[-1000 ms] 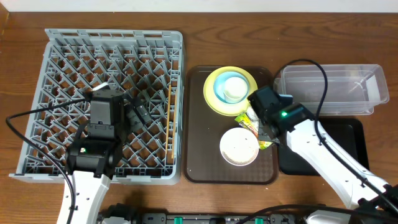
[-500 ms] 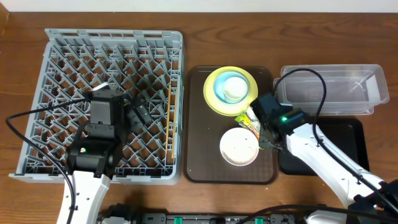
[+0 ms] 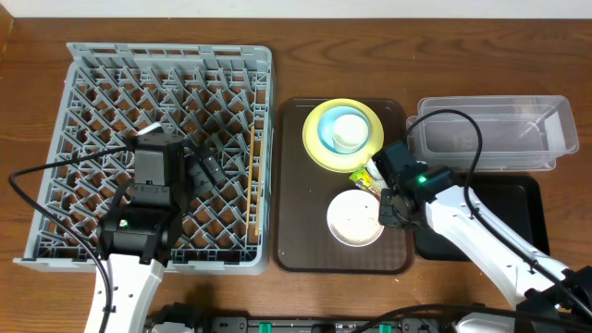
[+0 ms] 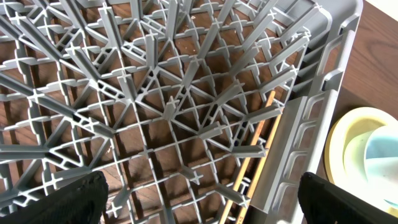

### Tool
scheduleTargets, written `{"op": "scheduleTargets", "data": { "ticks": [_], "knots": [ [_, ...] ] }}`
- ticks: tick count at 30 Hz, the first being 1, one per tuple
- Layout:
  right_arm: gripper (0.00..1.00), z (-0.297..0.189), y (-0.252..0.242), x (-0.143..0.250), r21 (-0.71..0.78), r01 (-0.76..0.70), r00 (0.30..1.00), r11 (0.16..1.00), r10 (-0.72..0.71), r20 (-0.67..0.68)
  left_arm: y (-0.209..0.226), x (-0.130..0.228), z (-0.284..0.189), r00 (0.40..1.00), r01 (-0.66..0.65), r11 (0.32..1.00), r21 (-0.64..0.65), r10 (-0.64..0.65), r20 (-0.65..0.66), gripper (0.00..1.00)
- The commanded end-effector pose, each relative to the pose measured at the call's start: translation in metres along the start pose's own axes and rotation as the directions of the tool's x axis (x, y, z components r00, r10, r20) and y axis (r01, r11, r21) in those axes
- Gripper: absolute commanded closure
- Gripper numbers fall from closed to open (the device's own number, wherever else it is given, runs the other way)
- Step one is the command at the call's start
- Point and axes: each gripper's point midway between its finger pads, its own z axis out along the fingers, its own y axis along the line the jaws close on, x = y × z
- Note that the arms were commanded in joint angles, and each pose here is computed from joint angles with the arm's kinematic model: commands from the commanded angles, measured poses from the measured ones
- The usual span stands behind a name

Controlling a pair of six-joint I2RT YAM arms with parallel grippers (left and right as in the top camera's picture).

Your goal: Sort waste into correct bins and load items into the dishwasher

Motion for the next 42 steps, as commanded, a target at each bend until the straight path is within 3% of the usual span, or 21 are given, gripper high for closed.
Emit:
{"op": "scheduleTargets", "data": {
  "ticks": [1, 27, 28, 29, 33, 42],
  "knots": [
    [0.98, 0.003, 0.008, 0.008, -0.053, 0.000, 0.999, 0.999, -0.003, -0.051, 0.002, 0.001, 0.001, 1.000, 0.010, 1.000, -0.008, -0.010, -0.006, 0.01],
    [0.90, -0.005, 0.061, 0.008, -0.171, 0.132, 0.991, 0.977, -0.124, 0.053, 0.002, 0.001, 0.001, 1.000, 0.010, 1.000, -0.008, -0.010, -0.006, 0.02],
    [0.91, -0.004, 0.060, 0.006, -0.158, 0.134, 0.990, 0.978, -0.126, 0.064, 0.002, 0.001, 0.001, 1.000, 0.010, 1.000, -0.008, -0.010, -0.006, 0.01],
    [0.99, -0.004, 0.057, 0.004, -0.142, 0.135, 0.989, 0.981, -0.125, 0.073, 0.002, 0.001, 0.001, 1.000, 0.010, 1.000, -0.008, -0.010, -0.006, 0.01],
    [0.99, -0.004, 0.034, -0.005, -0.034, 0.114, 0.988, 0.993, -0.110, 0.107, 0.002, 0.001, 0.001, 1.000, 0.010, 1.000, -0.008, -0.010, -0.006, 0.01],
    [0.99, -0.001, 0.016, -0.010, -0.008, 0.061, 0.995, 0.998, -0.061, 0.084, 0.002, 0.001, 0.001, 1.000, 0.010, 1.000, -0.008, -0.010, -0.006, 0.01]
  ]
}}
